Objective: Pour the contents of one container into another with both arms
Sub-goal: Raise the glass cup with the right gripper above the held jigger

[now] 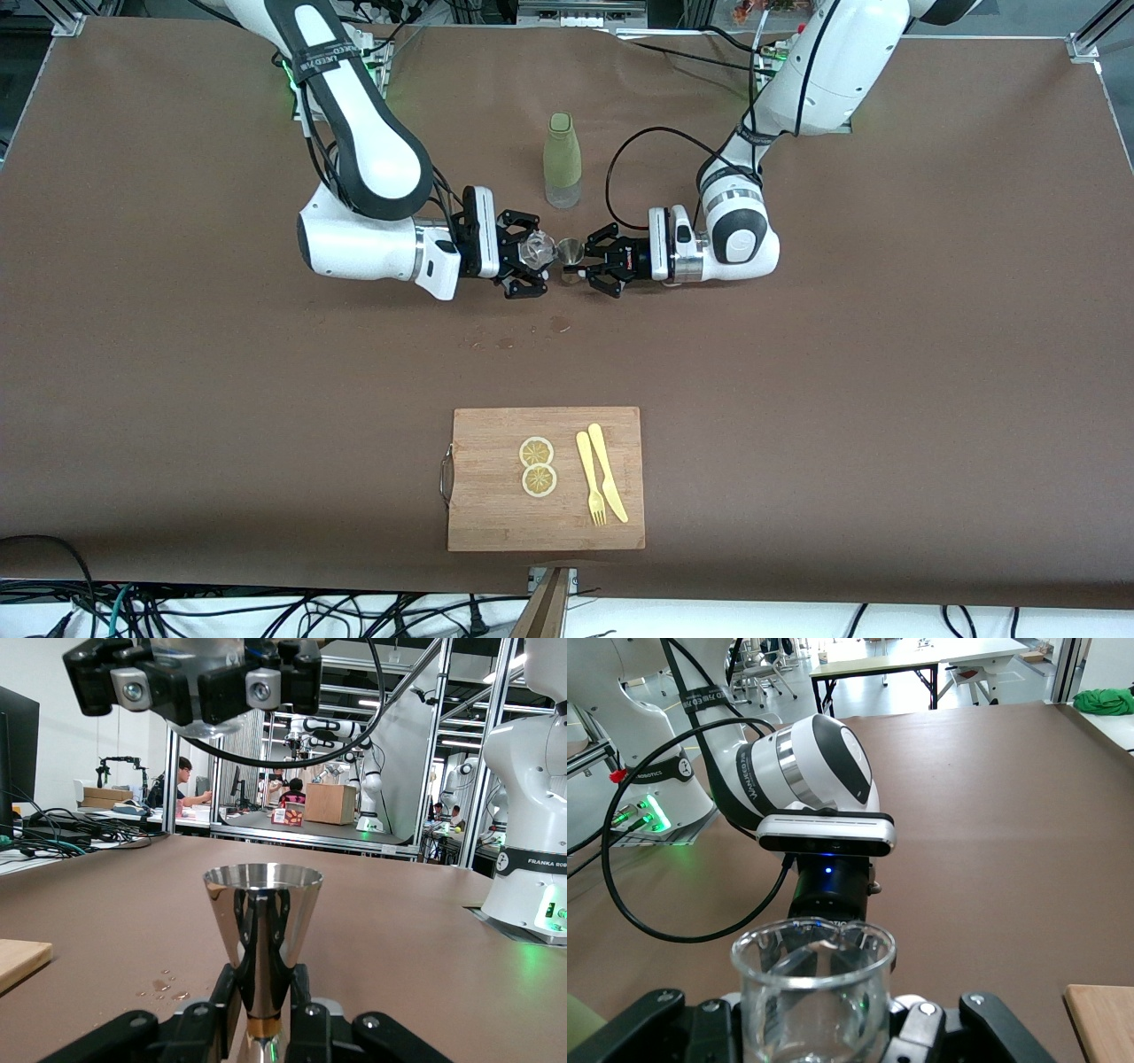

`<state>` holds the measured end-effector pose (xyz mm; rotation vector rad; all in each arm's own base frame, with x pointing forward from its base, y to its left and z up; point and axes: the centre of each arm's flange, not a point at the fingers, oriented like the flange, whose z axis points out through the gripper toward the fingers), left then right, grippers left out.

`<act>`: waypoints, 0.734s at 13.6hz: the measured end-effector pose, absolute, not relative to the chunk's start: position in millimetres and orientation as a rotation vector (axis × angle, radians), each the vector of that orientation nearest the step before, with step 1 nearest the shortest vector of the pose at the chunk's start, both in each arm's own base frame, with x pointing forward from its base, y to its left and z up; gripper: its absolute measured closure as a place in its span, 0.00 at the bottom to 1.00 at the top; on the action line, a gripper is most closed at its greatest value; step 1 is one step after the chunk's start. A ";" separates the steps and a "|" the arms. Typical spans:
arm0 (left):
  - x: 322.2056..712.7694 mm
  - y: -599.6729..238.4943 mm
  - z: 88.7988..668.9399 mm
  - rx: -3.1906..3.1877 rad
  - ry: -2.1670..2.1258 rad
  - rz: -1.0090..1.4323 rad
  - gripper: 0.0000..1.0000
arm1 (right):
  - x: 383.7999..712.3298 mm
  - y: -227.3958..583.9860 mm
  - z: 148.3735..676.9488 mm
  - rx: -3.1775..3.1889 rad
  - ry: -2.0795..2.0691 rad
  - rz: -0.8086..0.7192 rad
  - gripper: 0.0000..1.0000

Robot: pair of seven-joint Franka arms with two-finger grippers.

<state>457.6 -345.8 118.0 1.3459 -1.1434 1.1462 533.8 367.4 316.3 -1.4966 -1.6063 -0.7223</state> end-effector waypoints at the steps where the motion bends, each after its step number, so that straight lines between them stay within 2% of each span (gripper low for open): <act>1: 457.6 -345.8 118.0 1.346 -1.143 1.146 0.73 | 532.3 369.6 316.0 -1.503 -1.609 -0.717 0.87; 10: 455.4 -344.1 110.8 1.353 -1.149 1.143 0.73 | 524.8 374.6 314.0 -1.563 -1.621 -0.664 0.87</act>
